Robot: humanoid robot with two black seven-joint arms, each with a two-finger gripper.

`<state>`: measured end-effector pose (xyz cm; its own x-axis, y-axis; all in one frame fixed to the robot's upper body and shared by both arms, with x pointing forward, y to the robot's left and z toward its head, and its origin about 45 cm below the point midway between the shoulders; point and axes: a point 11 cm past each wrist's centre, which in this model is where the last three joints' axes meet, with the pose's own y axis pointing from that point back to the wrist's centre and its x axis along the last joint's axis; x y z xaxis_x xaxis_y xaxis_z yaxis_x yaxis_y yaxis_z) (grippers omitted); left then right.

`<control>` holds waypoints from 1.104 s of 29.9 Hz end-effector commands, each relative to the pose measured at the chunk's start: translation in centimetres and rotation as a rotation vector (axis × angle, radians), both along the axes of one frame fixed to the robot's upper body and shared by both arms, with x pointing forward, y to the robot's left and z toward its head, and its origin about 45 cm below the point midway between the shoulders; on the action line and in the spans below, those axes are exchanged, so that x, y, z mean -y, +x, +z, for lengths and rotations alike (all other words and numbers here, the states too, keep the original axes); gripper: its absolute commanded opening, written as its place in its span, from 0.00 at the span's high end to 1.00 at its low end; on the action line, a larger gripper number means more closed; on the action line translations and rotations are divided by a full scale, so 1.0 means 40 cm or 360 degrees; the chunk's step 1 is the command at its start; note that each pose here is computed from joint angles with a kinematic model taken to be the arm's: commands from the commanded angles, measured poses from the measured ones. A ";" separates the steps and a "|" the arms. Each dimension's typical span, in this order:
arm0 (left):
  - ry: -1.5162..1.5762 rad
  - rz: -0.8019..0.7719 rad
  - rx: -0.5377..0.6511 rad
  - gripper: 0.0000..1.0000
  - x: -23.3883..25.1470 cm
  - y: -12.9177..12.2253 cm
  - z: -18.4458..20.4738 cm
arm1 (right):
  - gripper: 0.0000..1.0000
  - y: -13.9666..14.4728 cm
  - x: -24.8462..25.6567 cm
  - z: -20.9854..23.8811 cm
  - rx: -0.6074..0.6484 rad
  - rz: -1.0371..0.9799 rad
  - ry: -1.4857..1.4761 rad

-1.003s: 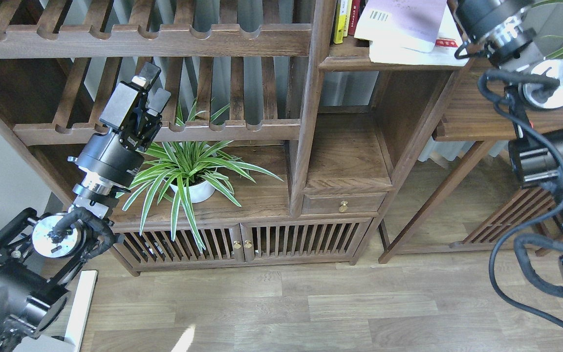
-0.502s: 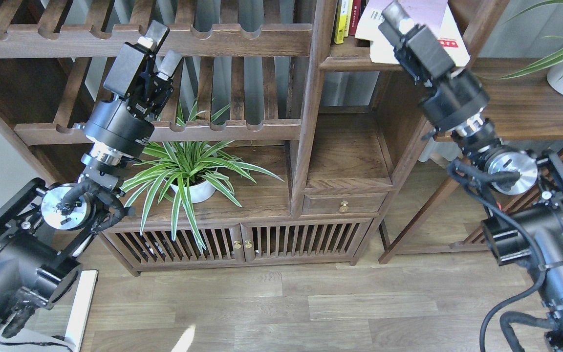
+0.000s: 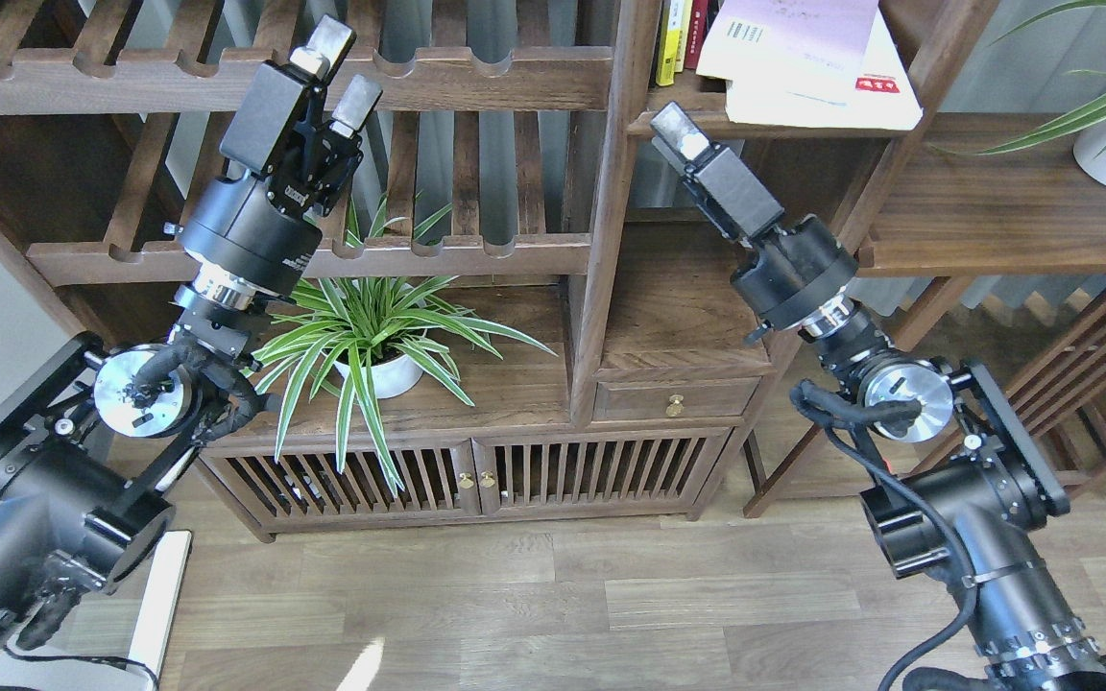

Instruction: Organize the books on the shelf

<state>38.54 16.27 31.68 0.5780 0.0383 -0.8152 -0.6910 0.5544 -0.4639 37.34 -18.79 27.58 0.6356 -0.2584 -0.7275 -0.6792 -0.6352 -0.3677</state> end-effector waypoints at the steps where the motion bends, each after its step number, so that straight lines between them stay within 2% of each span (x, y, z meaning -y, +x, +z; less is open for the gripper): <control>1: 0.0016 -0.0023 -0.0007 0.02 0.014 -0.005 -0.008 | 0.16 -0.002 -0.022 -0.001 0.0006 0.0012 0.0005; 18: 0.0111 -0.0124 -0.0005 0.02 0.113 -0.045 -0.065 | 0.16 0.000 -0.026 0.001 0.0010 0.0009 0.0009; 33: 0.0112 -0.0143 -0.0017 0.02 0.124 -0.052 -0.073 | 0.16 0.012 -0.032 0.024 0.0046 0.0018 0.0007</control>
